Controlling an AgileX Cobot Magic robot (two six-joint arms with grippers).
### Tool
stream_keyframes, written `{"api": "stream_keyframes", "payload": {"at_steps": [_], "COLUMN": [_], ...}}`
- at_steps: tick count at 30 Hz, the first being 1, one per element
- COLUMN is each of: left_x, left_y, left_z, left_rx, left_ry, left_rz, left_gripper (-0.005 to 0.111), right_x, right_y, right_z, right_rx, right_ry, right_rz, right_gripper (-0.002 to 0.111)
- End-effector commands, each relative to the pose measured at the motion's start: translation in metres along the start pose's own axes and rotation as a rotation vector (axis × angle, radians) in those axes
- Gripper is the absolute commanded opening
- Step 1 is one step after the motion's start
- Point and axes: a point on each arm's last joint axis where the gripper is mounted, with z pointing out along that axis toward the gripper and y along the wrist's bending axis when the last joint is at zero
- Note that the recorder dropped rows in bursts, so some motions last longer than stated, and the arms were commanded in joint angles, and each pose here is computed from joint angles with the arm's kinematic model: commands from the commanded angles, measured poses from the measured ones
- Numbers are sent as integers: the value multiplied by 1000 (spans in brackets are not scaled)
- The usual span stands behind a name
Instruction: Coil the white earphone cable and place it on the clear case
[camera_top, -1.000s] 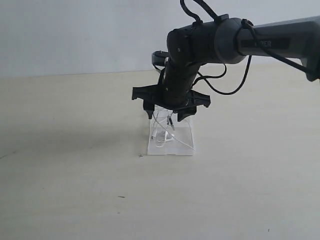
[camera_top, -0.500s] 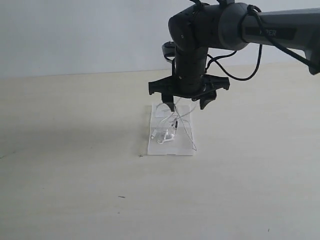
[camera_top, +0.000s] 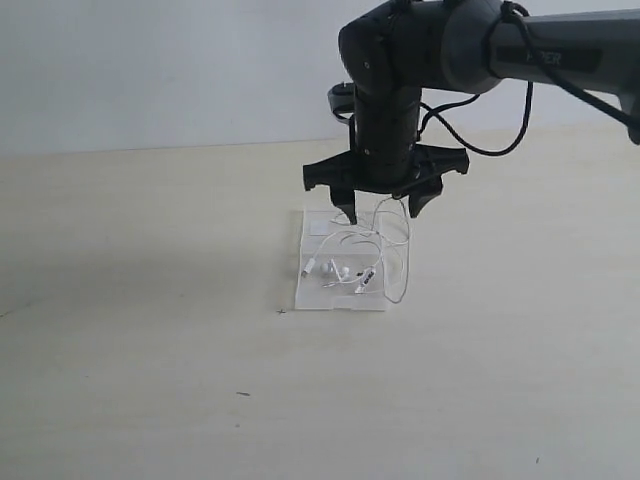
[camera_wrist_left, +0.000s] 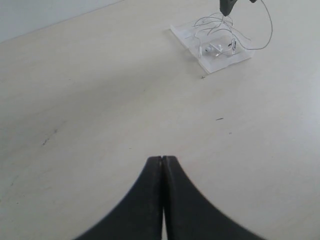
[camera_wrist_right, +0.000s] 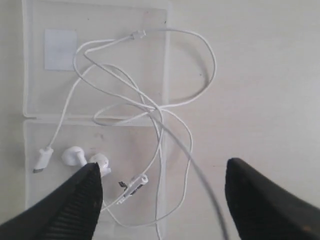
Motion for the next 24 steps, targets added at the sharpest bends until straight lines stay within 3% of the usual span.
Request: {"api": "stream_keyframes", "payload": {"at_steps": [1, 6, 15, 18, 21, 24], "left_x": [-2, -3, -2, -2, -2, -2], "left_y": [0, 0, 0, 0, 0, 0], "left_z": [-1, -1, -1, -1, -1, -1], "left_rx": [-4, -5, -4, -4, -4, -4], "left_ry": [-33, -40, -32, -32, -32, -32], "left_rz": [-6, -6, -6, -6, -6, -6], "left_gripper": [0, 0, 0, 0, 0, 0], "right_x": [-7, -7, 5, 13, 11, 18], "right_y": [2, 16, 3, -10, -24, -34], "right_z": [-37, -65, -95, -105, -112, -123], "right_rx": [-144, -375, -347, -257, -134, -98], "right_ry": [-84, -123, -93, -34, -76, -97], "right_rz": [21, -14, -268, -341, -384, -419], "right_gripper": [66, 66, 61, 57, 45, 20]}}
